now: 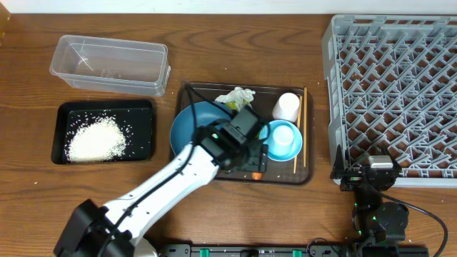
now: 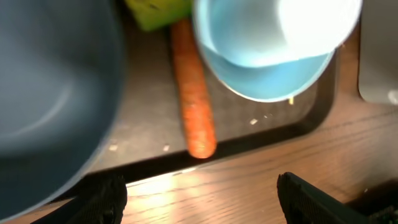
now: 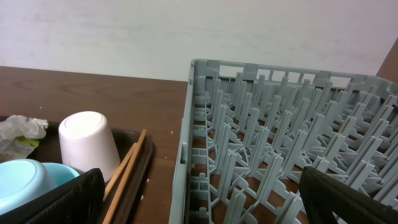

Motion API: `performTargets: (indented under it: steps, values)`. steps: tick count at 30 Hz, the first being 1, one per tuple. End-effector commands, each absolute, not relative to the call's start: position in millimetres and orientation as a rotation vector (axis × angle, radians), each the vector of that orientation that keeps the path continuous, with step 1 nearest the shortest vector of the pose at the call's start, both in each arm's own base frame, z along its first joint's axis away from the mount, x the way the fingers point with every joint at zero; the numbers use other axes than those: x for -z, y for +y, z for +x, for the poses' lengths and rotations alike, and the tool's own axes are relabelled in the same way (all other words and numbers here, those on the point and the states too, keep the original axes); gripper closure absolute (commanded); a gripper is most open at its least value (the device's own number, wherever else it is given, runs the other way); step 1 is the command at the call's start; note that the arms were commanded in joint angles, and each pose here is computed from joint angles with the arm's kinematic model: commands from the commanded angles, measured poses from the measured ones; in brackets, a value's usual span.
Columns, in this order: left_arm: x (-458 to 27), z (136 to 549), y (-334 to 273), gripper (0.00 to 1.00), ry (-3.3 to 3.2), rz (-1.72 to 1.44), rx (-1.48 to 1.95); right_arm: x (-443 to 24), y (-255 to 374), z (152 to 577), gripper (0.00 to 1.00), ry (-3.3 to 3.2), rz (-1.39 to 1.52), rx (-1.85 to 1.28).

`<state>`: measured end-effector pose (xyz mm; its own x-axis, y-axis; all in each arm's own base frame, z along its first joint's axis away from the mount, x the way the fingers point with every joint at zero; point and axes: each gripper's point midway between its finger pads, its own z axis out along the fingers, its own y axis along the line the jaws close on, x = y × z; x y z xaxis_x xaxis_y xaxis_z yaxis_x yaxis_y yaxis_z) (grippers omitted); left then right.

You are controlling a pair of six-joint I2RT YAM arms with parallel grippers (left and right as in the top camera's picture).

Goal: Sort waste into correct bins and load items into the dishwasher rack
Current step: 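Lower the blue bowl onto the brown tray with the left gripper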

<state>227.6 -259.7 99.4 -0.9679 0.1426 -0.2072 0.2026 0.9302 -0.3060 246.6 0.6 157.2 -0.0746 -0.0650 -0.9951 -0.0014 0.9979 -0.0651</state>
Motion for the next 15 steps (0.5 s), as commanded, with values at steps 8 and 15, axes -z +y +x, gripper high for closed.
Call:
performTargets:
  steps: [8,15]
  values:
    - [-97,234,-256,0.19,2.84,0.143,0.303,-156,1,246,0.01,1.648,-0.062,0.063]
    - [-110,266,-221,0.19,2.759,-0.01,0.197,-156,1,246,0.01,1.648,-0.062,0.063]
